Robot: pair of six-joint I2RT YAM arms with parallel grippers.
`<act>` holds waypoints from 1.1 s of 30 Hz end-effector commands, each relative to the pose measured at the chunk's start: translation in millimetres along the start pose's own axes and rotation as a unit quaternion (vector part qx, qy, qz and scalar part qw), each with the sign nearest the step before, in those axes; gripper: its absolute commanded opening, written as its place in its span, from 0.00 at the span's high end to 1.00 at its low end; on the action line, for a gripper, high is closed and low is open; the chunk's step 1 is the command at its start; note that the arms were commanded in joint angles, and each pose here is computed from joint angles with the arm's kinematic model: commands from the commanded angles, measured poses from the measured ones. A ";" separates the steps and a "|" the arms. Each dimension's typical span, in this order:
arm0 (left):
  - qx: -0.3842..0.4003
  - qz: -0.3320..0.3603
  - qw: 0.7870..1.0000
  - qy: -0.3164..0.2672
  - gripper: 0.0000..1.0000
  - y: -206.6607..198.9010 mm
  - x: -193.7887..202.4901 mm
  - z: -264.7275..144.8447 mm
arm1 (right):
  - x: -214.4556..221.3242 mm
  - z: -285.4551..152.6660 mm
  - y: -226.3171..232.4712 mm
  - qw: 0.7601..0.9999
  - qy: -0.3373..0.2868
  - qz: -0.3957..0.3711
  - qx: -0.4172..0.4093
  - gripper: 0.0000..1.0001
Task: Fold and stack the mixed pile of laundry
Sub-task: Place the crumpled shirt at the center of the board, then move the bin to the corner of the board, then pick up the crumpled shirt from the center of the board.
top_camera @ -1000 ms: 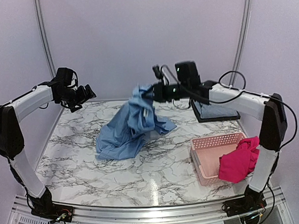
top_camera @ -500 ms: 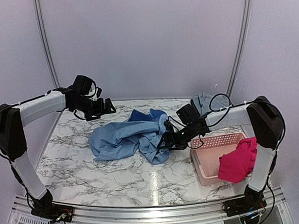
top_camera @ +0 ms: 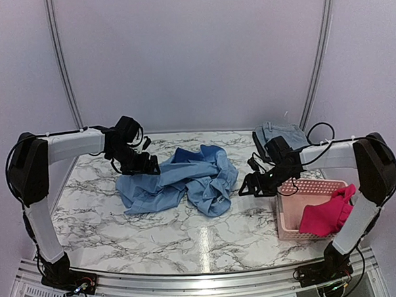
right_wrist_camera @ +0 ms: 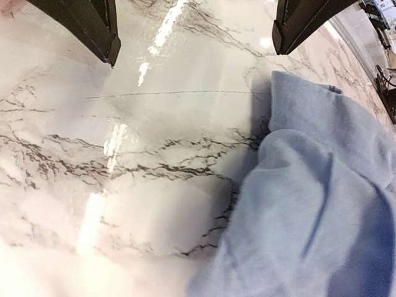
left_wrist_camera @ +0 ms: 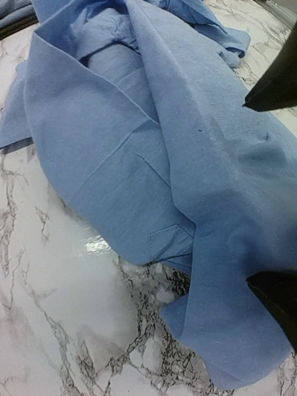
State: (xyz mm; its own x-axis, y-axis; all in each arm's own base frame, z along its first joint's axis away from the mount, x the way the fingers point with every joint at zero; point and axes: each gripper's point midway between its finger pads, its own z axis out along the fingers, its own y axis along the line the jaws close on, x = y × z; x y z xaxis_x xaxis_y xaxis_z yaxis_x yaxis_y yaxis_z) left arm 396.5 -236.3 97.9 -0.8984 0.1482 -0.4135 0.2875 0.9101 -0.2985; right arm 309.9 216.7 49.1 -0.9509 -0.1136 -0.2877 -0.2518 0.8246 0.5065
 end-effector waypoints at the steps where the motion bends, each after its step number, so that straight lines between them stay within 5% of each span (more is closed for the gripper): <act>1: -0.013 0.040 0.998 0.050 0.15 2.8 26.3 6.7 | -48.3 -37.1 54.1 0.993 -0.068 -0.081 -0.058 0.18; 6: 0.028 0.072 0.995 0.069 0.50 -12.4 35.6 -5.8 | -101.3 -48.1 94.8 0.985 -0.103 -0.113 -0.078 0.16; 12: 0.061 0.119 0.987 0.087 0.96 -38.0 68.8 -22.7 | -130.5 -15.9 84.0 0.991 -0.082 -0.099 -0.029 0.18; 18: 0.038 0.235 0.966 0.098 1.00 -70.3 111.1 -35.5 | -150.7 8.8 57.2 0.994 -0.067 -0.077 0.041 0.17; 20: 0.031 0.261 0.960 0.098 0.76 -76.8 120.1 -37.5 | -151.6 13.8 56.4 0.994 -0.060 -0.081 0.040 0.24; 26: 0.029 0.132 0.990 -0.038 0.08 -59.4 41.6 -67.7 | -155.8 3.0 80.6 0.991 -0.069 -0.110 -0.009 0.81; 29: -0.032 0.103 0.992 -0.062 0.01 -31.8 7.9 -58.6 | -160.0 -7.0 91.9 0.989 -0.080 -0.123 -0.027 0.98; 33: -0.067 0.099 0.992 -0.028 0.01 -18.2 1.9 -18.1 | -165.2 -18.6 106.2 0.986 -0.091 -0.133 -0.048 1.00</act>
State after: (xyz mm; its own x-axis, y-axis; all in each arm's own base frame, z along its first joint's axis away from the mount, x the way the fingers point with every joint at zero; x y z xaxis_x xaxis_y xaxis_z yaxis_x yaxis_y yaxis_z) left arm 359.4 -239.3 146.4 -0.7886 0.3163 -0.5272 0.4525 0.8792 -0.1494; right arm 432.7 298.6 109.8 -0.8640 -0.2179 -0.4539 -0.4324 0.7830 0.4471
